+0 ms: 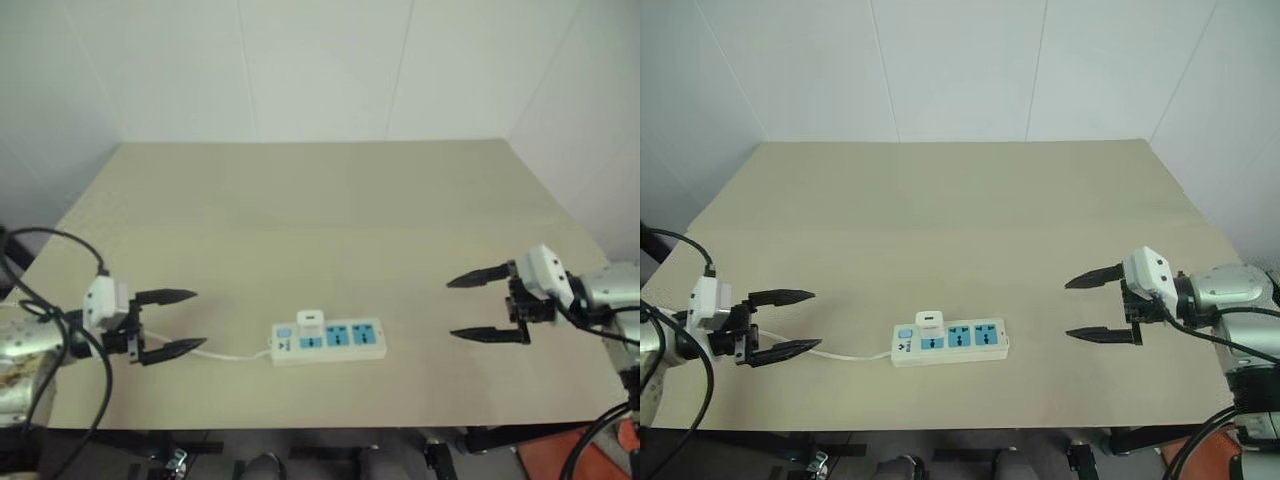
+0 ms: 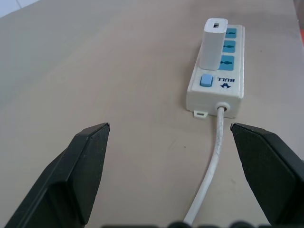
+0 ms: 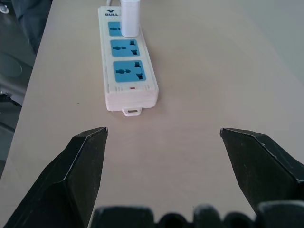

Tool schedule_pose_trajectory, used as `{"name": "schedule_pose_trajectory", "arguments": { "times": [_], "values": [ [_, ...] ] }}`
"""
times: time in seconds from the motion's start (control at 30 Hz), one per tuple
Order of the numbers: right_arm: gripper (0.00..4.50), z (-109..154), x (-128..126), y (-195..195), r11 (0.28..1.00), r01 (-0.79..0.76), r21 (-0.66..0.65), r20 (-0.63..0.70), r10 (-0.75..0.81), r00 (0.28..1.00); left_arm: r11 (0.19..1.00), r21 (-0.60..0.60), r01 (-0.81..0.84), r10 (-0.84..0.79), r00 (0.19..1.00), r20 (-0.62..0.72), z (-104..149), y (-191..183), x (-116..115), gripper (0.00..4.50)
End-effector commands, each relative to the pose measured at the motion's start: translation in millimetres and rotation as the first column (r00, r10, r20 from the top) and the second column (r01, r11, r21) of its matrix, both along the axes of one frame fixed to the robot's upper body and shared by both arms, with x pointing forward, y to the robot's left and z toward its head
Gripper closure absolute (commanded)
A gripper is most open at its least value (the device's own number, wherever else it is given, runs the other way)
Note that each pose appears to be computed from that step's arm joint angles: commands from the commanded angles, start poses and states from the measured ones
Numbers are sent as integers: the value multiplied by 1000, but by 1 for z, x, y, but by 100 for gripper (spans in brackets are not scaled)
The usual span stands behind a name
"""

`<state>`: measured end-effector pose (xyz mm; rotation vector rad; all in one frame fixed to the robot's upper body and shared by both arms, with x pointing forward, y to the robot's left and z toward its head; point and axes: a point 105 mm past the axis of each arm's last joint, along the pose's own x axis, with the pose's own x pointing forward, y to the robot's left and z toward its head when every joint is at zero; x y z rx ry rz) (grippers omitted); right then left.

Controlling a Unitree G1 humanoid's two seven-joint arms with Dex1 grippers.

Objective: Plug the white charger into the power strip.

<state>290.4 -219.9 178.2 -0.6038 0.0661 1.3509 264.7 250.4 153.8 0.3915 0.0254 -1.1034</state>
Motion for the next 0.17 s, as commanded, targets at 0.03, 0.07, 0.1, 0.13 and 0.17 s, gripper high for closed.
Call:
{"name": "schedule_pose_trajectory", "arguments": {
  "times": [0.03,0.07,0.1,0.13,0.17],
  "values": [
    [0,9,-5,10,998,-45,43,33,44,998,999,-21,33,-32,998,49,4,-11,-1,6],
    [0,8,-5,15,997,-57,55,32,56,998,999,-34,37,-35,998,54,3,-14,0,6],
    [0,7,-6,18,996,-64,63,30,62,998,998,-41,40,-38,998,58,2,-16,0,6],
    [0,7,-6,21,995,-72,73,31,70,997,998,-51,45,-42,997,60,2,-19,1,6],
    [0,6,-6,27,992,-84,90,30,82,996,996,-69,55,-50,996,72,0,-24,2,6]
  ]
}}
